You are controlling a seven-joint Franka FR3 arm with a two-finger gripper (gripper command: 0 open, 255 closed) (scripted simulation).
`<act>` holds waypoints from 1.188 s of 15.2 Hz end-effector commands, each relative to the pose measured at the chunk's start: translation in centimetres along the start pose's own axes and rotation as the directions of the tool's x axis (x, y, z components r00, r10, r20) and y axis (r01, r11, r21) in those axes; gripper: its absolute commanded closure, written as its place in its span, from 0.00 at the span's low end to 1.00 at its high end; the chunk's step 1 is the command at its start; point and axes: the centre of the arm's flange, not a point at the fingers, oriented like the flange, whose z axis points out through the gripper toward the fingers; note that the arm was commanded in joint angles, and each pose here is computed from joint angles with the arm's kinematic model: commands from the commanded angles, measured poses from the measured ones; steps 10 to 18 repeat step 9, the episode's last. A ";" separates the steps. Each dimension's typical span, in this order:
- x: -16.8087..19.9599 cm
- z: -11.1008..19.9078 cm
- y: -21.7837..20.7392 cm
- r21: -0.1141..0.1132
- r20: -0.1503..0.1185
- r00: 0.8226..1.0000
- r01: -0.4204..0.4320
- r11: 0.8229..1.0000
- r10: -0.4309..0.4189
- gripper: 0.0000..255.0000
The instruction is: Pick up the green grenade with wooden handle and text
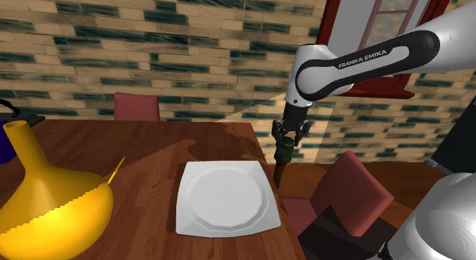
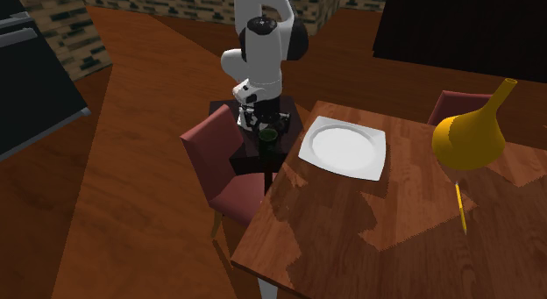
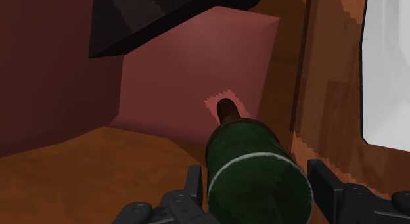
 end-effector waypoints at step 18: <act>-0.2 -4.4 0.0 0.000 0.000 1.000 0.000 1.000 0.000 1.00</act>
